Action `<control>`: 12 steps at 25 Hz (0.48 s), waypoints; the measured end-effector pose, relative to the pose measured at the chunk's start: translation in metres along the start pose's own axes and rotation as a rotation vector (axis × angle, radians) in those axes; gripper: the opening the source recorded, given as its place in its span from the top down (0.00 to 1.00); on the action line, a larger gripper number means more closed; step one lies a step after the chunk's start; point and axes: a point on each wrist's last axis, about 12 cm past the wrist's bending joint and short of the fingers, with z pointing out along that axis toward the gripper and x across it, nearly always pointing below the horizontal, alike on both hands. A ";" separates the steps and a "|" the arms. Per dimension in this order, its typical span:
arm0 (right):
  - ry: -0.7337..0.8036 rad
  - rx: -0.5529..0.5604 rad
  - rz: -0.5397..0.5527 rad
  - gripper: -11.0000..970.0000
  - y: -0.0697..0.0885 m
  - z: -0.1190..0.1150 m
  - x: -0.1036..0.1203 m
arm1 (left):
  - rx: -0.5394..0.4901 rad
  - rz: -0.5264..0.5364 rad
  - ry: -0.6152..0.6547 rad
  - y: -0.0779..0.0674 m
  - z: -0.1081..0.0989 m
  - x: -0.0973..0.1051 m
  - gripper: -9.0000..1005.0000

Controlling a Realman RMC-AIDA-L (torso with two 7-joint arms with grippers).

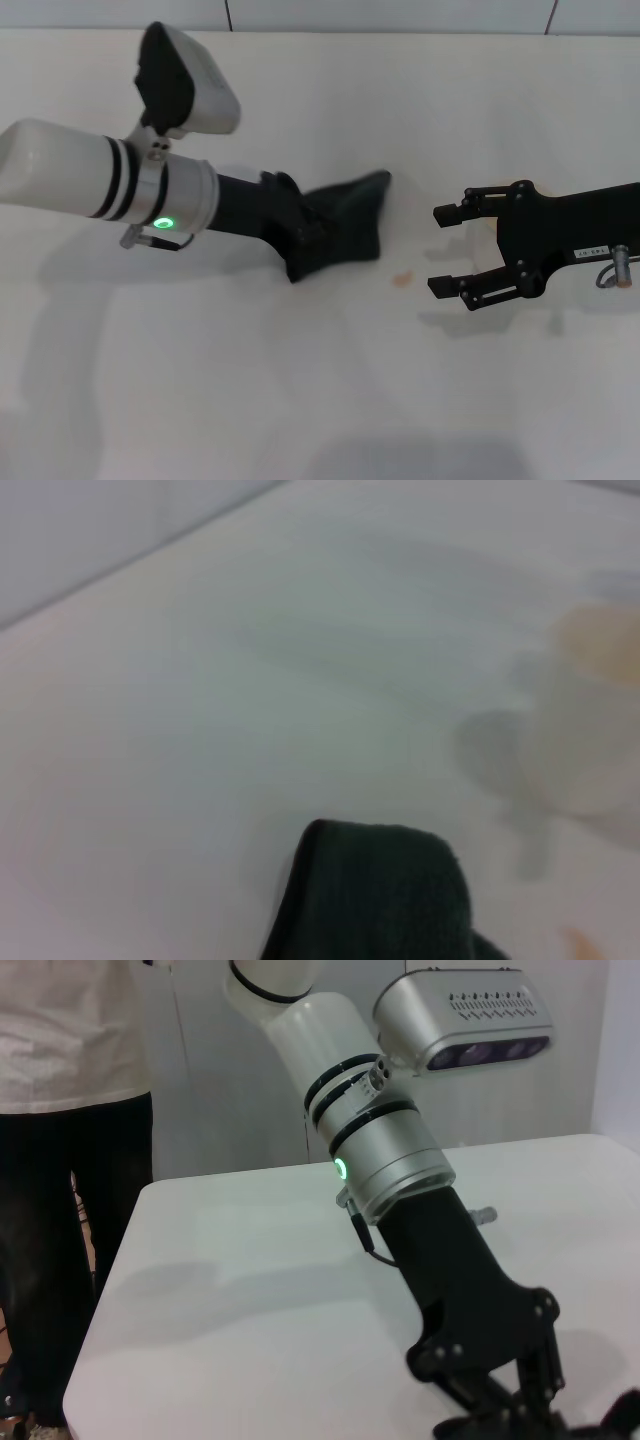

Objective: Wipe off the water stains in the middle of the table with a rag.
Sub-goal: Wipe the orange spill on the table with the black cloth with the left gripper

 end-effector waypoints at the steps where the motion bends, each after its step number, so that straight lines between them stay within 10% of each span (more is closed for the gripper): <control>1: 0.000 0.000 0.000 0.13 0.000 0.000 0.000 | 0.028 0.014 0.003 -0.004 0.002 -0.003 0.93; 12: 0.000 0.007 0.006 0.13 0.001 -0.002 0.002 | 0.214 0.126 0.023 -0.029 0.001 -0.013 0.93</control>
